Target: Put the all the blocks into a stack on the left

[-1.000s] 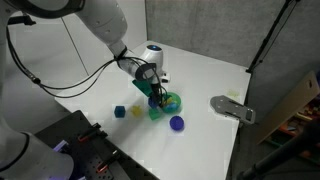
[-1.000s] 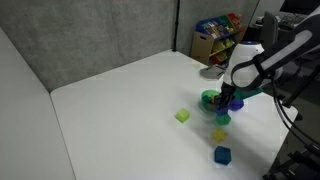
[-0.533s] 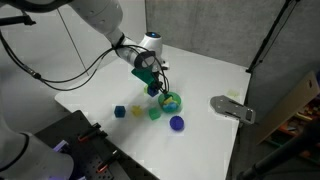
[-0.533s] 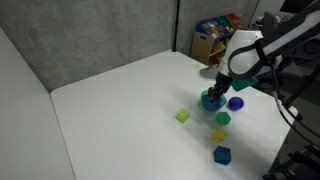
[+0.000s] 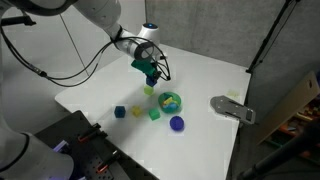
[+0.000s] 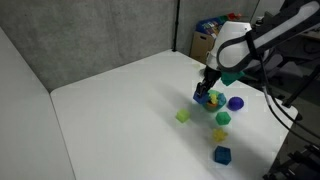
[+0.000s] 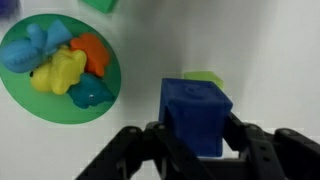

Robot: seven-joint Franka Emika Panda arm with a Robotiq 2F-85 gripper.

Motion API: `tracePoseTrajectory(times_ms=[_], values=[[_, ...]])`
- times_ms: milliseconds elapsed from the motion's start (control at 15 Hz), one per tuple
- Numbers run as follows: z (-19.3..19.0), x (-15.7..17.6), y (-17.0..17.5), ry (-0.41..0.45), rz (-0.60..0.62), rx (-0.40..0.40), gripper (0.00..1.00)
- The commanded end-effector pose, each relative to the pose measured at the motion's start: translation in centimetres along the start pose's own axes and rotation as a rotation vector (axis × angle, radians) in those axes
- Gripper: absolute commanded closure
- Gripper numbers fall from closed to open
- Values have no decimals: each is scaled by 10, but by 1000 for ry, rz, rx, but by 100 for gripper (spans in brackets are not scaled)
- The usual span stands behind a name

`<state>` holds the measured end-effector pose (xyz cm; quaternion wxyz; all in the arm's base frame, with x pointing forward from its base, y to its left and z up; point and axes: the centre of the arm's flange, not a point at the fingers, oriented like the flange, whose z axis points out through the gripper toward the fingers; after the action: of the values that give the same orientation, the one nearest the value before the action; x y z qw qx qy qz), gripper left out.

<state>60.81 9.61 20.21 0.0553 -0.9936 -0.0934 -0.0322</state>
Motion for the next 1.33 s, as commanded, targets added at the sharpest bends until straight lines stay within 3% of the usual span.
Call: tracePoseTrajectory(times_ms=[0,600,1267], values=[[7,27,-16,1,-79,1,76],[47,41,-47,-38,-158,-47,76],[76,51,-62,-63,-150,-63,76]])
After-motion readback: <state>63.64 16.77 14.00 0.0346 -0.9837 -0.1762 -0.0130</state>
